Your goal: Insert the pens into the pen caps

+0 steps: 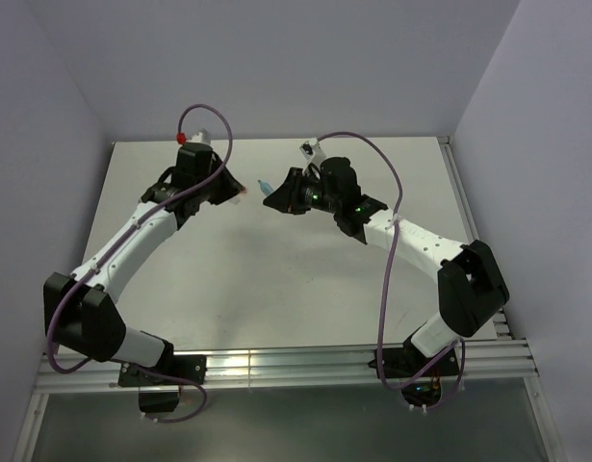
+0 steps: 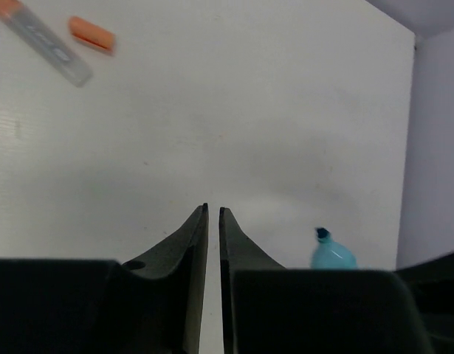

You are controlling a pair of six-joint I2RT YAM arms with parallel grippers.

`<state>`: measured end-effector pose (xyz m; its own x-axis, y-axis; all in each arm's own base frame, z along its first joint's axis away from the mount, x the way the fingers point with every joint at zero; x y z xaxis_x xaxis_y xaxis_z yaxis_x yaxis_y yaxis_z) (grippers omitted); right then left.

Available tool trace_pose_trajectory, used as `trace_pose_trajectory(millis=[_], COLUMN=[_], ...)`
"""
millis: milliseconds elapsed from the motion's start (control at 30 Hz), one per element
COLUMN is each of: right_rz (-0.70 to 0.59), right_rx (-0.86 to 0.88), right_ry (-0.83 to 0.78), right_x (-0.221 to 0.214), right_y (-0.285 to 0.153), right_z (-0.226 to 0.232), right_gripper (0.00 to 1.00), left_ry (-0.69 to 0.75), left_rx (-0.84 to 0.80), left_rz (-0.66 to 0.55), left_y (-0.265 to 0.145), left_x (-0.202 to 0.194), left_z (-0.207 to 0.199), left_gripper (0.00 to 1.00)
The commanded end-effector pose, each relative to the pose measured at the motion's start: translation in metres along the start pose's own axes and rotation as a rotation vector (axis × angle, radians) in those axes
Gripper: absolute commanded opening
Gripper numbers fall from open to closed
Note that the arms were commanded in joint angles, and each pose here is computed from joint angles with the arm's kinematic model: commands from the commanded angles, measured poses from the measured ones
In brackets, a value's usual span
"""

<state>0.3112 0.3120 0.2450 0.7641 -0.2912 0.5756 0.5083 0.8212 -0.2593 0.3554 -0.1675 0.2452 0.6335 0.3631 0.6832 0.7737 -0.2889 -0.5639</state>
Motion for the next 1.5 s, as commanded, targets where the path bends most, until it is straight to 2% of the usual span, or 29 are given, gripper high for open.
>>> trace_pose_trajectory(millis=[0,267,633,1467], right_rz=[-0.03,-0.023,-0.003,0.111], right_rx=[0.077,0.082,0.078,0.045], right_ry=[-0.035,-0.036,-0.038,-0.065], right_x=[0.016,0.012,0.009,-0.01], right_y=[0.0,0.001,0.007,0.016], right_z=[0.025,0.03,0.032,0.026], right_gripper=[0.0,0.0,0.0,0.0], left_ry=[-0.01,0.003,0.014,0.043], left_rx=[-0.155,-0.202,-0.233,-0.234], left_rz=[-0.067,-0.052,-0.038,-0.055], left_y=[-0.011,-0.012,-0.017,-0.023], left_x=[0.012,0.006,0.0,0.006], left_z=[-0.042,-0.069,-0.083,-0.089], left_gripper=[0.16,0.16,0.16,0.16])
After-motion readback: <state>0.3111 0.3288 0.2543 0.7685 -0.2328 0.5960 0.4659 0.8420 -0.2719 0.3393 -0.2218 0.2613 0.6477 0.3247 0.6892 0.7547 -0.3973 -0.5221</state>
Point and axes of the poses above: each gripper's point midway between its finger pads, its own y axis out along the fingers, its own z axis along the line the jaws close on, x = y × z, the point moved 4 cm from there along -y, back along the fingers, and after that the axes turned 8 degrees about y, right-handed, at the moved point
